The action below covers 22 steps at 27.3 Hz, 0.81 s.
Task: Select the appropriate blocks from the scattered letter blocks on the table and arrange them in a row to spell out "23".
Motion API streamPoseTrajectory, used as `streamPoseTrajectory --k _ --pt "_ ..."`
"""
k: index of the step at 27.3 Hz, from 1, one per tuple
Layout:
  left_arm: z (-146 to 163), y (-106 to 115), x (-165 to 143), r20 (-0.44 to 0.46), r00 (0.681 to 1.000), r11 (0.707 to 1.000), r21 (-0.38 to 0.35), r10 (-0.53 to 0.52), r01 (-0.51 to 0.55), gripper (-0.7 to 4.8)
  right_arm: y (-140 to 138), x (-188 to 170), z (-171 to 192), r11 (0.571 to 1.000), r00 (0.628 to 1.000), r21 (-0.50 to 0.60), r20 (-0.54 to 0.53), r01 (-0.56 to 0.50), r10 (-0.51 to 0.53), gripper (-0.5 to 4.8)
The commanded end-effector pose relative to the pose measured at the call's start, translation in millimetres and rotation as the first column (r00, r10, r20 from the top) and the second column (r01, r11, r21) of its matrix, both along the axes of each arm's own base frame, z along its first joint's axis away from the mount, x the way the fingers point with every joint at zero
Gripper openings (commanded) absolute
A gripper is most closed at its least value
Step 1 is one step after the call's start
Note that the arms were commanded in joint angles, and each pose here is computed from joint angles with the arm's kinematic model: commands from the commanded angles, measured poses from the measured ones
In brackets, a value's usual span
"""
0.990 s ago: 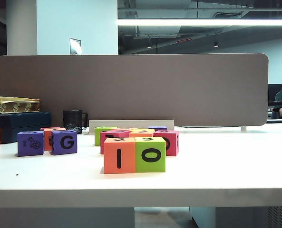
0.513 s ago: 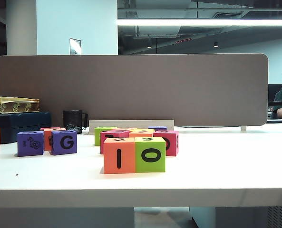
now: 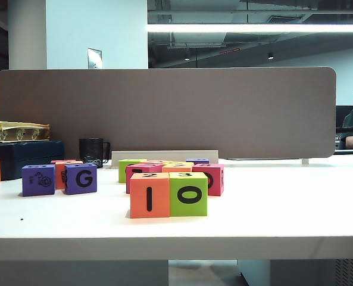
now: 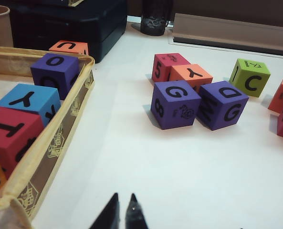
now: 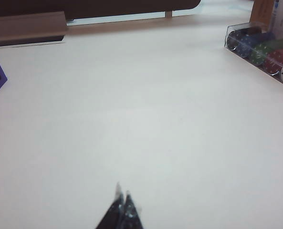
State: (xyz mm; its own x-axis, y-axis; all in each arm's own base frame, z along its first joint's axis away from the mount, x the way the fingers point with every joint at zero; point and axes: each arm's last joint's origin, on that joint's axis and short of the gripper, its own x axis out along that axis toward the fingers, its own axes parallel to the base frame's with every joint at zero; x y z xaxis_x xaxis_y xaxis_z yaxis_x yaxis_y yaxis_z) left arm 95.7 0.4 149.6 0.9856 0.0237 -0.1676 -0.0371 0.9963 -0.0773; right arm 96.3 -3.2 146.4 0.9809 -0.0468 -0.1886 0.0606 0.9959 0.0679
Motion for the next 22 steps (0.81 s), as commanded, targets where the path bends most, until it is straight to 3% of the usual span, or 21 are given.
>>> streamPoseTrajectory --k 1,22 --pt "-0.4 -0.3 -0.2 -0.007 1.000 1.000 -0.004 -0.007 0.007 0.21 1.1 -0.4 -0.5 1.000 1.000 -0.008 0.004 -0.010 0.011 -0.01" --pt "-0.4 -0.3 -0.2 -0.007 1.000 1.000 -0.004 -0.007 0.007 0.21 1.2 -0.3 -0.2 1.000 1.000 -0.005 0.008 -0.018 0.018 -0.01"
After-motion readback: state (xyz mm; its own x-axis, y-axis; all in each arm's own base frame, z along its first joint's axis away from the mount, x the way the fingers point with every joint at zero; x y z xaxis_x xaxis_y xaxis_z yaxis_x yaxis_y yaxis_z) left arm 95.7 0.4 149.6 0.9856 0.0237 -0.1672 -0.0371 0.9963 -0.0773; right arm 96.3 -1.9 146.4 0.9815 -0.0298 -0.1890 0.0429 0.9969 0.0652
